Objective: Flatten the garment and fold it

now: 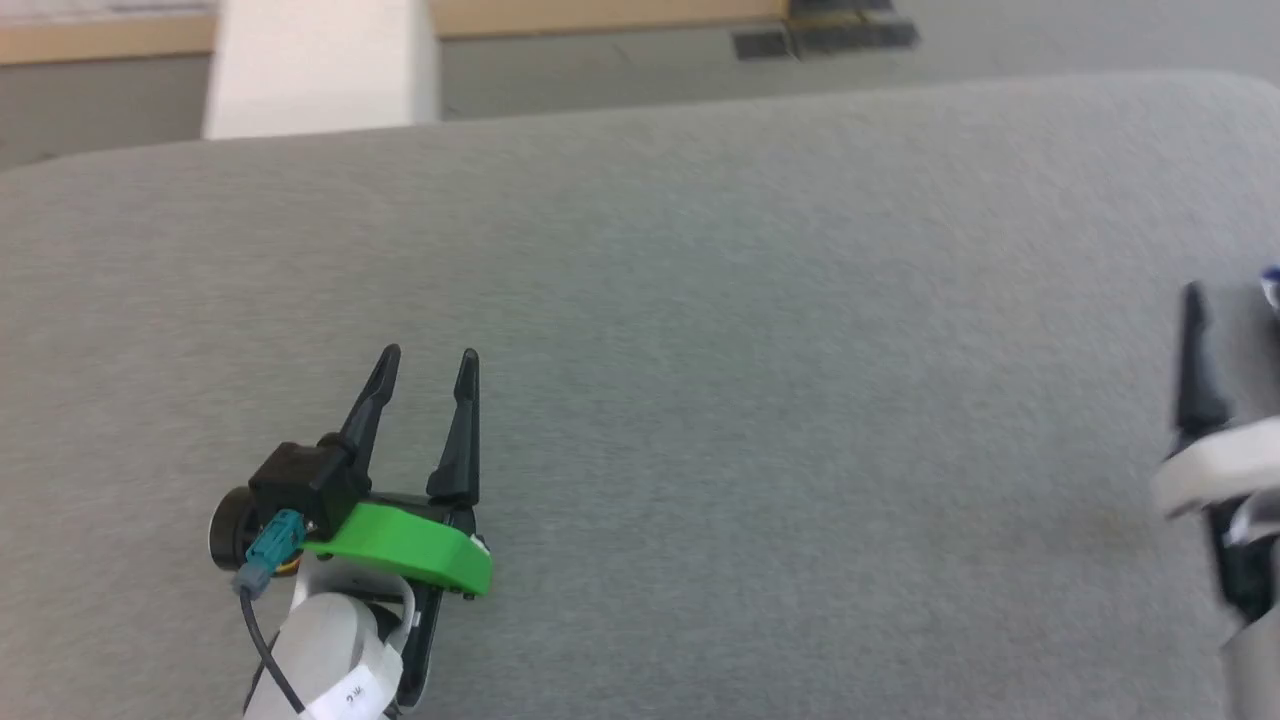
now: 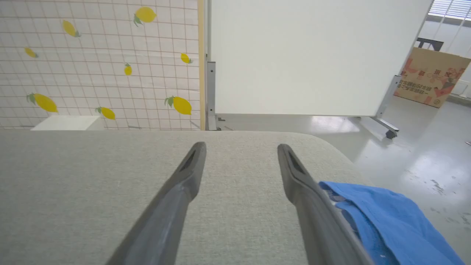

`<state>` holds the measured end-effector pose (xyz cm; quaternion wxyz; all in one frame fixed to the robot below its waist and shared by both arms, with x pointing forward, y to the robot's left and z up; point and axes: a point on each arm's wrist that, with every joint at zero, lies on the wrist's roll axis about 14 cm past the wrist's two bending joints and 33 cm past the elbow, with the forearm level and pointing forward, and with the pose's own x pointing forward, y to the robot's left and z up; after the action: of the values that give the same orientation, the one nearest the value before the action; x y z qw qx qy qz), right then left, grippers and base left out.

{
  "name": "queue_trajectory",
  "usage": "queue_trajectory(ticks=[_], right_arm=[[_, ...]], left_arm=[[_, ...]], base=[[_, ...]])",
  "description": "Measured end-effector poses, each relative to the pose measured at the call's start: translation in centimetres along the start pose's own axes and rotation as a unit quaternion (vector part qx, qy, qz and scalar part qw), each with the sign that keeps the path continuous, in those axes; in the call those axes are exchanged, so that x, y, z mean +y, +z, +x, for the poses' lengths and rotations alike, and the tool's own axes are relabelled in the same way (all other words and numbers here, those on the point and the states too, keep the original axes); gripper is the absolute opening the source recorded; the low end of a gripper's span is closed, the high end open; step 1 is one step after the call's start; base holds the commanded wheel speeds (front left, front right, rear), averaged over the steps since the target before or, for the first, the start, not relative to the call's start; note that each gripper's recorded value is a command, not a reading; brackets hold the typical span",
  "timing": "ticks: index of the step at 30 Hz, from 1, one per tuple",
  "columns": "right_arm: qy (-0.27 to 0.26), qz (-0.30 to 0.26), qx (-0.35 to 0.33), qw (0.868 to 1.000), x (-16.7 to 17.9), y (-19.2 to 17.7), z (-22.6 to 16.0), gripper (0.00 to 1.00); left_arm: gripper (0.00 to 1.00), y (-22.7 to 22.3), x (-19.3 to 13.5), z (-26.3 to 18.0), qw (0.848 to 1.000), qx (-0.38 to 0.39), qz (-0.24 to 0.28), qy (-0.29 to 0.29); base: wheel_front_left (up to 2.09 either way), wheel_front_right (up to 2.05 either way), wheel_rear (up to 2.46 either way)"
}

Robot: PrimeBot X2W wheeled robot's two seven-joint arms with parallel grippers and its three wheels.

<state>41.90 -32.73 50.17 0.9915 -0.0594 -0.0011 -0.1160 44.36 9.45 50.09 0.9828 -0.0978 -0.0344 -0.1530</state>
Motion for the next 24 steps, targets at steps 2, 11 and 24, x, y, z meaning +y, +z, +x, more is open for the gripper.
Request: queue_trajectory(ticks=[2,11,24], right_arm=[[0.023,0.023,-0.022,0.999,2.8,1.0,-0.8,1.0],[0.088,0.062,-0.067,0.992,9.3,3.5,-4.8,1.0],[0.141,0.072,-0.062,0.985,12.4,3.7,-7.9,1.0]], left_arm=[[1.0,1.0,0.6,-0.8,1.0,-0.01,0.003,0.014],[1.0,3.5,2.4,-3.9,0.998,-0.037,0.011,0.056],[1.0,4.1,3.6,-6.2,0.995,-0.04,0.021,0.085]], base=[[0.0,0.0,0.0],[0.0,0.0,0.0],[0.0,0.0,0.0]])
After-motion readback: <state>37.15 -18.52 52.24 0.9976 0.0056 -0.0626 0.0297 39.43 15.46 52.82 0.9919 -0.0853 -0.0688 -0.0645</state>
